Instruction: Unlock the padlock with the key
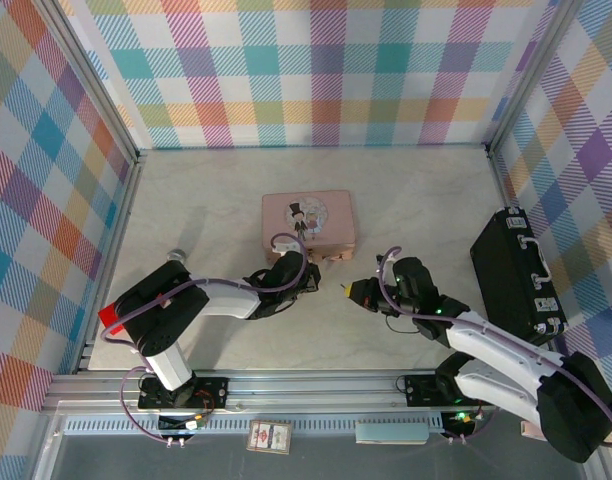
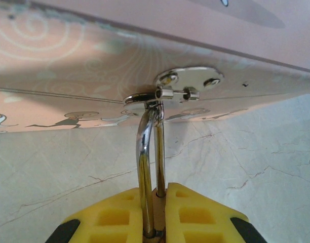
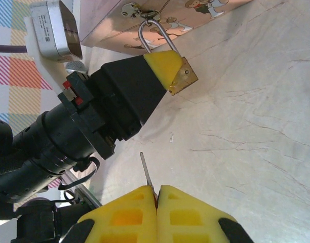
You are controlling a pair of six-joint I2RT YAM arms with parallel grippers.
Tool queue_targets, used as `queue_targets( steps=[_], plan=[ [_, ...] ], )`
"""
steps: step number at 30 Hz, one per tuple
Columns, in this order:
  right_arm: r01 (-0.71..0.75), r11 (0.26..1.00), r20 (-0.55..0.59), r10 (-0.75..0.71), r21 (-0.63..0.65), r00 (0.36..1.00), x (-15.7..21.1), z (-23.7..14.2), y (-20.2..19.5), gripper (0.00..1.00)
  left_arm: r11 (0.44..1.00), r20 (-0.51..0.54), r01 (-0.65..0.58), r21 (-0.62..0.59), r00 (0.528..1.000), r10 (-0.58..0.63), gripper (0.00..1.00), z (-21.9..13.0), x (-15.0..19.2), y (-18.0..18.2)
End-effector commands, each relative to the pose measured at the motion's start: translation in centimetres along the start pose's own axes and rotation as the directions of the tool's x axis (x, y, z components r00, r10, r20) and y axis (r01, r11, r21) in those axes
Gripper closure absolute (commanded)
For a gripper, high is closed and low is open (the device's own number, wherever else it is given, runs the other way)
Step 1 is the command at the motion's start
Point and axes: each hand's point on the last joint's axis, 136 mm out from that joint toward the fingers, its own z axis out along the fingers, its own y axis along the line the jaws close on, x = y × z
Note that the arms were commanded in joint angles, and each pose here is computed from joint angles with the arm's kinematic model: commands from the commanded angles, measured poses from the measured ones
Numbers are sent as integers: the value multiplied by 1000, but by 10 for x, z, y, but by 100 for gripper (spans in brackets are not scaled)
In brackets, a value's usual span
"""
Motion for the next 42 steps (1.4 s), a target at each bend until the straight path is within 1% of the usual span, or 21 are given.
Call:
queue_targets(
  steps=[1,8,18,28,42],
  plan=[
    [-49,997,-20,48,-52,999,2,6,2,100,999,17,8,50,1000,-9,96,-9,-14,-26],
    [-108,994,-58,107,-27,993,7,20,-14,100,997,-36,61,50,998,-59,97,-9,-15,-31],
    [-180,982,-94,173,-62,980,6,42,-20,100,984,-75,163,67,985,-158,99,-9,-17,-26],
    [-245,963,-103,234,-112,967,1,58,-22,100,963,-86,253,97,966,-245,99,-7,-20,-21],
    [-334,932,-92,323,-141,942,-8,71,-35,100,945,-78,301,127,953,-293,99,-10,-23,-19]
  ],
)
